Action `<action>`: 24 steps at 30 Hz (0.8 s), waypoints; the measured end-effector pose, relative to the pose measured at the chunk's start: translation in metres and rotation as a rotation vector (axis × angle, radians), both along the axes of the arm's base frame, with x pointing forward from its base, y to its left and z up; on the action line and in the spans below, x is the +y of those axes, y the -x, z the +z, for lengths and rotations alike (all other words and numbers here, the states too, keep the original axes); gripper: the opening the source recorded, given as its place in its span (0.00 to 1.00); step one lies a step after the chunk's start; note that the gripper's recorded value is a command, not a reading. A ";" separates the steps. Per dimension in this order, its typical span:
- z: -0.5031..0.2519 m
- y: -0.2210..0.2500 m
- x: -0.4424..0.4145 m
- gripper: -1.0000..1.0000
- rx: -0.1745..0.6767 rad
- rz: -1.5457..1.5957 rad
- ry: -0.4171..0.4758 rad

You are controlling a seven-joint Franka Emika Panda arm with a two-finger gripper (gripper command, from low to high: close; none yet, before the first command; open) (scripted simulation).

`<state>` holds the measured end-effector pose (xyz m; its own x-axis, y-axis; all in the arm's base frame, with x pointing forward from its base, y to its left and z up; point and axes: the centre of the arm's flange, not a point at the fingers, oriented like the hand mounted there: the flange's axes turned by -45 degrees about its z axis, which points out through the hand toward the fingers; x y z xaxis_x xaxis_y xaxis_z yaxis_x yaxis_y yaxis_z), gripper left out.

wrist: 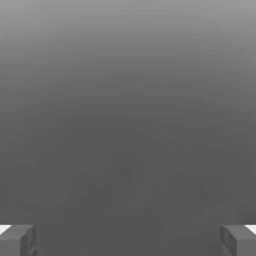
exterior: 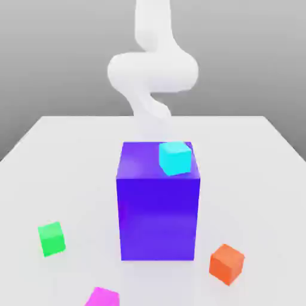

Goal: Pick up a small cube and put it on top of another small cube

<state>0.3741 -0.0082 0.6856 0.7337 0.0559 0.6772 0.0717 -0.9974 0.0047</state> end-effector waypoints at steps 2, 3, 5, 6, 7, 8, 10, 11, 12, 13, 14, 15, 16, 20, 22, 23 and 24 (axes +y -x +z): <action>-0.023 -0.023 -0.006 0.50 0.044 0.068 0.015; -0.035 -0.033 -0.008 0.50 0.064 0.101 0.022; -0.059 -0.052 -0.012 0.50 0.103 0.164 0.036; -0.071 -0.061 -0.014 0.50 0.121 0.195 0.043; -0.084 -0.070 -0.016 0.50 0.139 0.225 0.051; -0.096 -0.079 -0.017 0.50 0.157 0.256 0.059; -0.123 -0.094 -0.020 0.50 0.190 0.315 0.075; -0.136 -0.101 -0.022 0.50 0.207 0.344 0.083; -0.150 -0.108 -0.023 0.50 0.223 0.373 0.092; -0.164 -0.115 -0.024 0.50 0.239 0.403 0.100; -0.178 -0.120 -0.025 0.50 0.254 0.431 0.109; -0.192 -0.126 -0.026 0.50 0.270 0.460 0.119; -0.206 -0.131 -0.028 0.50 0.285 0.488 0.129; -0.263 -0.147 -0.033 0.50 0.343 0.599 0.172; -0.291 -0.152 -0.035 0.50 0.372 0.653 0.196; -0.305 -0.154 -0.037 0.50 0.386 0.680 0.209; -0.319 -0.156 -0.039 0.50 0.401 0.707 0.222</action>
<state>0.5296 -0.0469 0.3669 0.6582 0.6940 0.2918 0.7173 -0.6958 0.0366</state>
